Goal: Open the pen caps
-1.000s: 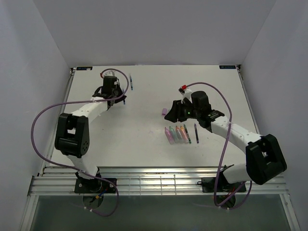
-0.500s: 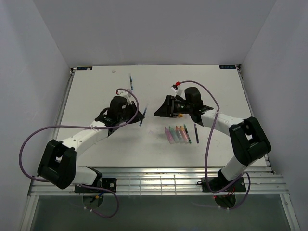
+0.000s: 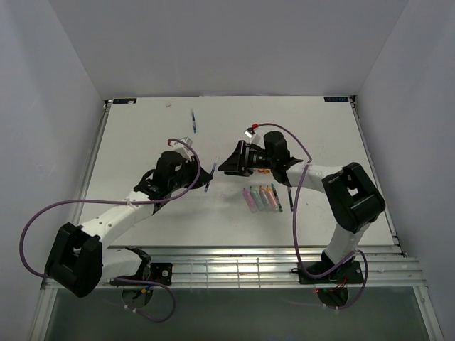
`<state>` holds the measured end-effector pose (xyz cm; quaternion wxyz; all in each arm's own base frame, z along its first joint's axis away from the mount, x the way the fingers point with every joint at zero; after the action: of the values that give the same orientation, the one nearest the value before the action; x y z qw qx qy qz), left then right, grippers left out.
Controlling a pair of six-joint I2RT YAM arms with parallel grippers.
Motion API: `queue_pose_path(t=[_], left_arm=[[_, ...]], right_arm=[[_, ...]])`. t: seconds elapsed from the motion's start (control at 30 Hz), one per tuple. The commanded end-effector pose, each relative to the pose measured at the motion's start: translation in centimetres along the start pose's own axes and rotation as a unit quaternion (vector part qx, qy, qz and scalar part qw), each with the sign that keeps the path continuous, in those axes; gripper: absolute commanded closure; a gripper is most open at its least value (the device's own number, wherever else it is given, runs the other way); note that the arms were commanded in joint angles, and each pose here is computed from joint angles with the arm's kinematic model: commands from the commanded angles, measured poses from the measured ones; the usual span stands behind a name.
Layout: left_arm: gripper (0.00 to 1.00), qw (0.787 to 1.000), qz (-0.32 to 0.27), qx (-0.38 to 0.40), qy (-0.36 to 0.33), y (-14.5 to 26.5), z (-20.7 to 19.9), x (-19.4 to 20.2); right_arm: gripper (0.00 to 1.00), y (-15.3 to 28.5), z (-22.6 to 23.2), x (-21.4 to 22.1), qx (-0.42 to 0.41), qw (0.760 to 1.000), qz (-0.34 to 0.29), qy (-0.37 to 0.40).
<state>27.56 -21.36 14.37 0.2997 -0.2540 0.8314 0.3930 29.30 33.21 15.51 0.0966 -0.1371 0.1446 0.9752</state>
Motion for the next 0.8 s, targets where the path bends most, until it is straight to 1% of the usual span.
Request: queue_pose_path(t=[0.0, 0.33, 0.6, 0.77], left_arm=[[1.0, 1.0, -0.014, 0.019, -0.009, 0.7, -0.7, -0.2], [1.0, 1.0, -0.008, 0.03, 0.0, 1.4, -0.8, 0.8], [1.0, 0.999, -0.011, 0.037, 0.002, 1.9, -1.1, 1.0], [1.0, 0.999, -0.009, 0.04, 0.003, 2.0, -1.2, 1.2]], right_arm=[[0.39, -1.1, 2.2, -1.2, -0.036, 0.999, -0.012, 0.018], [0.44, -2.5, 1.4, -2.0, -0.034, 0.999, -0.013, 0.009], [0.49, -3.2, 0.4, -1.8, -0.023, 1.0, -0.014, -0.003], [0.51, -3.5, 0.5, -1.7, -0.026, 1.0, -0.012, -0.002]])
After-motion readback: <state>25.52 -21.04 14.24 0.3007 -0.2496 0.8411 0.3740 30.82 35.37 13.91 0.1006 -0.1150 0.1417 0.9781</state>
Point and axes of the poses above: each gripper's point midway between its finger pads, its own y axis back along the fingers, its own z axis along the line the jaws close on, x = y × z, the point moved 2 cm from there along y, back along the fingers, and after that the axes turned 6 degrees about -y, right-handed, at the moved point
